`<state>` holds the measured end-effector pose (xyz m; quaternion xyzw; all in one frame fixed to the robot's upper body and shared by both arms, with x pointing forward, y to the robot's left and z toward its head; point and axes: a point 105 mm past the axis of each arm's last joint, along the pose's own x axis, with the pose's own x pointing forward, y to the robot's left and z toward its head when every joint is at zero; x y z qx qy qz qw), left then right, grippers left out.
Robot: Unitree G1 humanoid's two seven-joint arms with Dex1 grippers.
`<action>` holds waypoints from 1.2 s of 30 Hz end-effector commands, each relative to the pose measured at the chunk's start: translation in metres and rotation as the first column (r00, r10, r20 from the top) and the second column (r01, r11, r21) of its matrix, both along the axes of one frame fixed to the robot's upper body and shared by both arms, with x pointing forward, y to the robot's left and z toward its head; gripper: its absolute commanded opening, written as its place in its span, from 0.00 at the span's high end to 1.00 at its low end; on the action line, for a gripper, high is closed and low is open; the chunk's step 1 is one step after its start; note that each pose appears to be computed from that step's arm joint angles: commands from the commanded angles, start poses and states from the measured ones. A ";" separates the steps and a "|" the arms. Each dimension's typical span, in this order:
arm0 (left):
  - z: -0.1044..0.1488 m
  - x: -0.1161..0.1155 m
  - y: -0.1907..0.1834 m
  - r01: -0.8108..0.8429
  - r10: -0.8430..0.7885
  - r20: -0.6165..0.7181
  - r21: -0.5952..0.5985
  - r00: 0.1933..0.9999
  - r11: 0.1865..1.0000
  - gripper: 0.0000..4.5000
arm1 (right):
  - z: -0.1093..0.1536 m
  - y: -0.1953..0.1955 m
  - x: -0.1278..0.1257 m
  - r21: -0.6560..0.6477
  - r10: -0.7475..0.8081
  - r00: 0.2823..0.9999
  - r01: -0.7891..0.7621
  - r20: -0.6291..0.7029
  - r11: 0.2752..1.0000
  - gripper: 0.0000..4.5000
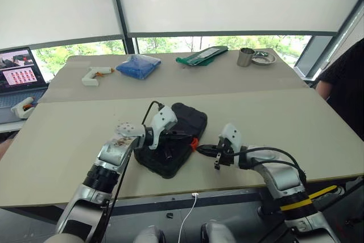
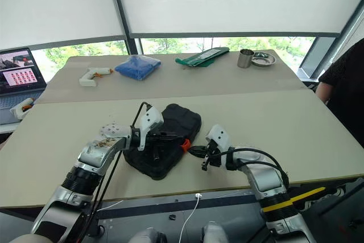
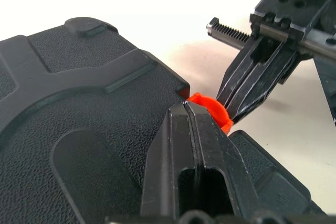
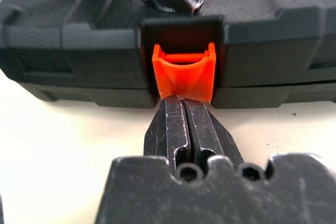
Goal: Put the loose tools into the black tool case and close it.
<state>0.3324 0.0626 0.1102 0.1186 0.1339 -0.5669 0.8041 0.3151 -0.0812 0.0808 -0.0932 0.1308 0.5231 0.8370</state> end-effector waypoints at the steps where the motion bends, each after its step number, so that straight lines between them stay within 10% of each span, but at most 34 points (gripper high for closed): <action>1: -0.077 -0.023 0.012 -0.026 0.071 -0.275 0.163 0.959 0.986 1.00 | 0.026 0.023 0.002 0.078 0.057 0.995 -0.063 0.080 0.995 0.99; 13: -0.011 -0.012 0.015 -0.028 0.030 0.012 -0.170 0.999 0.985 1.00 | 0.032 -0.027 -0.018 0.065 0.033 0.991 -0.042 0.132 0.997 0.99; 21: 0.049 -0.026 0.082 -0.057 0.129 0.239 -0.285 0.962 0.957 0.32 | 0.045 -0.092 -0.033 0.004 -0.045 0.958 0.046 0.282 0.999 0.34; 25: 0.039 -0.034 0.138 -0.241 0.282 0.240 -0.185 0.929 0.953 0.01 | 0.051 -0.117 -0.040 -0.023 -0.019 0.928 0.030 0.373 0.999 0.03; 36: -0.011 -0.082 0.213 -0.447 0.400 0.339 0.069 0.851 0.892 0.01 | 0.044 -0.157 -0.041 -0.108 0.011 0.911 0.037 0.413 0.994 0.03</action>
